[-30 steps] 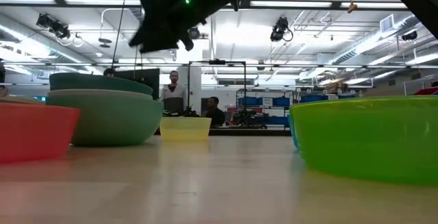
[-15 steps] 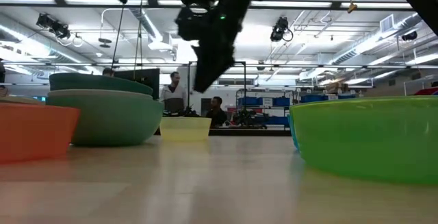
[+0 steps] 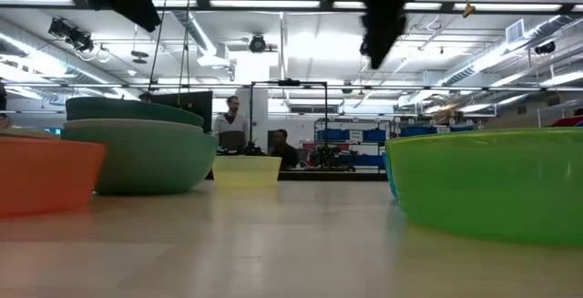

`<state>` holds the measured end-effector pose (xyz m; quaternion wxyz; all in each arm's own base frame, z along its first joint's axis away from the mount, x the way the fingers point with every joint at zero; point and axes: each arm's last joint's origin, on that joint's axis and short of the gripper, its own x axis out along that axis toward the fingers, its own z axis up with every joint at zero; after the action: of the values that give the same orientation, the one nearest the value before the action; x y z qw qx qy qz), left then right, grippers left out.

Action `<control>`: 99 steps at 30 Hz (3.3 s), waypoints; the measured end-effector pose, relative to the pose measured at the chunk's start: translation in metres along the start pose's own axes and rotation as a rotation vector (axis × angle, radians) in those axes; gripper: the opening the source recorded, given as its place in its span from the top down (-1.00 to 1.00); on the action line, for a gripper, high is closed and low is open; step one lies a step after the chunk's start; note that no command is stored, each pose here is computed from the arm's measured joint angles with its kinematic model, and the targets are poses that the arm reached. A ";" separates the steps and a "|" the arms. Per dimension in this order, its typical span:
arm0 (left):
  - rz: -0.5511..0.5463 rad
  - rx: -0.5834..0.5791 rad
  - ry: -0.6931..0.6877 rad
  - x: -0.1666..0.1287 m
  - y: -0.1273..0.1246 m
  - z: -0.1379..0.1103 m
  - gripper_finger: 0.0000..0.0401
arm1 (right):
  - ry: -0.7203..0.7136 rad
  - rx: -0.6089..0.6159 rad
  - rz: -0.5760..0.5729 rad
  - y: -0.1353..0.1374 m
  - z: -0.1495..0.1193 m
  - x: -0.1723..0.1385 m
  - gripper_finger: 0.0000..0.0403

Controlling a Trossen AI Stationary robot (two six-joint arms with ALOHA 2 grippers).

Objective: Nest bowls inside each other
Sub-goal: Stack the blue bowl on top of the green bowl

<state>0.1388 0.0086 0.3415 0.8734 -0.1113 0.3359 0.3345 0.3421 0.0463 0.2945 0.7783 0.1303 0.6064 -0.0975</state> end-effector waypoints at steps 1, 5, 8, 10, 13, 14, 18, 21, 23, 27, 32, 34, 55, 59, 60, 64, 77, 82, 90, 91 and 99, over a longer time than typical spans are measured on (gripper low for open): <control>-0.005 0.000 -0.005 0.001 -0.001 -0.001 0.22 | 0.003 0.020 0.028 0.001 -0.007 0.000 0.26; -0.032 -0.006 -0.034 0.005 -0.007 -0.002 0.22 | 0.044 0.108 0.131 0.001 -0.029 0.013 0.26; -0.048 -0.006 -0.045 0.006 -0.010 -0.003 0.22 | 0.053 0.152 0.192 0.000 -0.037 0.033 0.26; -0.055 -0.006 -0.049 0.007 -0.012 -0.004 0.22 | 0.052 0.163 0.245 0.003 -0.041 0.046 0.26; -0.055 -0.006 -0.049 0.007 -0.012 -0.004 0.22 | 0.013 0.172 0.323 0.007 -0.041 0.058 0.26; -0.054 -0.006 -0.050 0.007 -0.012 -0.003 0.22 | 0.002 0.180 0.335 0.007 -0.042 0.061 0.26; -0.034 -0.008 -0.063 0.007 -0.011 -0.003 0.22 | -0.040 0.205 0.322 0.005 -0.042 0.068 0.26; -0.028 -0.008 -0.067 0.007 -0.011 -0.003 0.22 | -0.055 0.218 0.313 0.004 -0.044 0.074 0.26; -0.027 -0.009 -0.068 0.007 -0.011 -0.003 0.22 | -0.057 0.229 0.310 0.003 -0.046 0.078 0.26; -0.020 -0.009 -0.072 0.007 -0.011 -0.003 0.22 | -0.072 0.240 0.277 0.000 -0.049 0.084 0.26; -0.010 -0.011 -0.082 0.007 -0.010 -0.002 0.22 | -0.112 0.241 0.291 0.000 -0.050 0.091 0.28; -0.011 -0.013 -0.085 0.007 -0.011 -0.002 0.22 | -0.115 0.248 0.294 -0.002 -0.053 0.095 0.29; -0.007 -0.029 -0.124 0.006 -0.012 0.001 0.22 | -0.151 0.256 0.293 -0.001 -0.059 0.133 0.32; -0.004 -0.014 -0.128 0.006 -0.012 0.002 0.22 | -0.138 0.245 0.275 0.000 -0.057 0.150 0.34; -0.005 -0.015 -0.129 0.006 -0.012 0.002 0.22 | -0.144 0.237 0.277 0.000 -0.055 0.151 0.37; -0.005 -0.015 -0.128 0.006 -0.012 0.002 0.22 | -0.172 0.189 0.261 -0.003 -0.048 0.146 0.60; -0.012 -0.046 -0.253 0.004 -0.017 0.014 0.22 | -0.640 -0.179 0.230 -0.005 0.055 0.068 1.00; -0.077 -0.045 -0.374 -0.001 -0.023 0.028 0.22 | -0.728 -0.286 0.289 0.007 0.103 0.082 1.00; -0.104 -0.035 -0.408 -0.006 -0.023 0.034 0.22 | -0.642 -0.411 0.288 0.040 0.144 0.121 0.98; -0.104 -0.034 -0.408 -0.006 -0.023 0.034 0.22 | -0.632 -0.419 0.287 0.043 0.147 0.122 0.96; -0.101 -0.024 -0.395 -0.005 -0.023 0.033 0.22 | -0.466 -0.429 0.249 0.047 0.145 0.111 0.45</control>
<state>0.1677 0.0025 0.3687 0.9366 -0.0708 0.1482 0.3095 0.5169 0.0449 0.2238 0.9116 0.0108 0.3983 0.1009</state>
